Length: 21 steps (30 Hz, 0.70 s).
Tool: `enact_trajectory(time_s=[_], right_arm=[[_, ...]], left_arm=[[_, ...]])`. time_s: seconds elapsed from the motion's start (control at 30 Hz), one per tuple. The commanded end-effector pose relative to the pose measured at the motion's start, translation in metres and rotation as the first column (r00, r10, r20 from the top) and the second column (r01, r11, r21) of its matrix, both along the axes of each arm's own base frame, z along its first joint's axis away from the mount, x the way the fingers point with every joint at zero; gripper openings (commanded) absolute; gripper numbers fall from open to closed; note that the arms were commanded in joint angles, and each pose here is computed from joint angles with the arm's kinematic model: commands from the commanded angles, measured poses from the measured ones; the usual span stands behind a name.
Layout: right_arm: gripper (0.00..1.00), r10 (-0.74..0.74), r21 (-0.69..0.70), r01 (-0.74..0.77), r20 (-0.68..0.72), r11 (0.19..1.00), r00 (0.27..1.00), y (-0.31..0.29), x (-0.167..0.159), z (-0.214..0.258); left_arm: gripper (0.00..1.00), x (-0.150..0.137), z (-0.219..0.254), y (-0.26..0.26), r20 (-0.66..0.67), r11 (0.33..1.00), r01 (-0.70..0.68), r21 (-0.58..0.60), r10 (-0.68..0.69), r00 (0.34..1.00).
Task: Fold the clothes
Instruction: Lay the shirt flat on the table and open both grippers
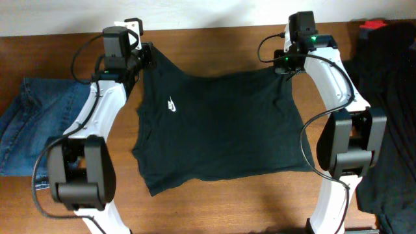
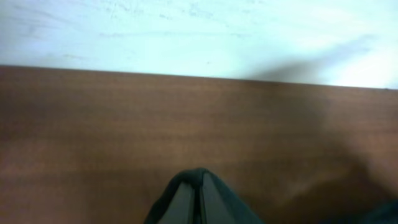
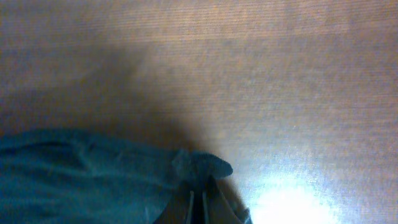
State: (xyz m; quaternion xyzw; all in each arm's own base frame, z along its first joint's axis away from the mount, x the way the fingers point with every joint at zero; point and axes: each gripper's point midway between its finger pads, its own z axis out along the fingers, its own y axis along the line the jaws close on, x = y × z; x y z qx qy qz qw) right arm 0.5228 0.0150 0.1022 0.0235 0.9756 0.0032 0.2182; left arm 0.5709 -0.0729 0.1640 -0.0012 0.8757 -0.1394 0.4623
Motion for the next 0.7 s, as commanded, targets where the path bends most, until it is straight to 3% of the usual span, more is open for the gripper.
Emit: enact_trajectory(time_s=[0.0,0.03,0.07,0.17,0.2,0.23,0.27,0.33,0.53,0.67], right_arm=[[0.04,-0.051,-0.030,0.052,0.038,0.998,0.998,-0.020,0.010,0.002],[0.05,-0.061,-0.030,0.062,0.047,0.998,0.997,-0.023,0.012,0.003],[0.17,-0.078,-0.028,0.080,0.054,0.996,0.995,-0.028,0.013,0.004],[0.41,-0.128,-0.013,0.129,0.072,0.992,0.989,-0.041,0.016,0.006],[0.54,-0.149,-0.006,0.150,0.073,0.989,0.986,-0.047,0.016,0.006],[0.58,-0.153,-0.005,0.154,0.073,0.988,0.986,-0.049,0.016,0.006],[0.69,-0.165,-0.004,0.166,0.070,0.986,0.984,-0.055,0.015,0.006],[0.74,-0.173,-0.004,0.173,0.058,0.985,0.983,-0.059,0.012,0.004],[0.79,-0.182,-0.021,0.181,-0.072,0.983,0.981,-0.065,-0.018,-0.008],[0.84,-0.172,-0.029,0.170,-0.160,0.985,0.972,-0.064,-0.043,-0.007]], left_arm=[[0.03,0.011,-0.027,0.001,-0.006,1.000,-0.001,0.017,0.001,1.000],[0.08,0.013,-0.030,0.001,-0.002,1.000,-0.002,0.017,0.002,1.000],[0.20,0.014,-0.031,0.001,0.002,1.000,-0.001,0.016,0.001,1.000],[0.63,0.017,-0.032,0.000,0.015,1.000,-0.002,0.015,0.002,1.000],[0.84,0.018,-0.031,0.000,0.019,1.000,-0.002,0.015,0.001,1.000],[0.96,0.018,-0.031,0.000,0.019,1.000,-0.002,0.015,0.001,1.000],[0.99,0.018,-0.031,0.000,0.019,1.000,0.000,0.014,0.000,1.000],[0.99,0.016,-0.032,-0.002,0.010,1.000,0.011,0.008,-0.011,1.000],[0.99,-0.012,-0.052,-0.010,-0.144,0.998,0.059,-0.024,-0.062,0.988],[0.99,-0.052,-0.066,-0.009,-0.324,0.998,0.059,-0.026,-0.065,0.944]])
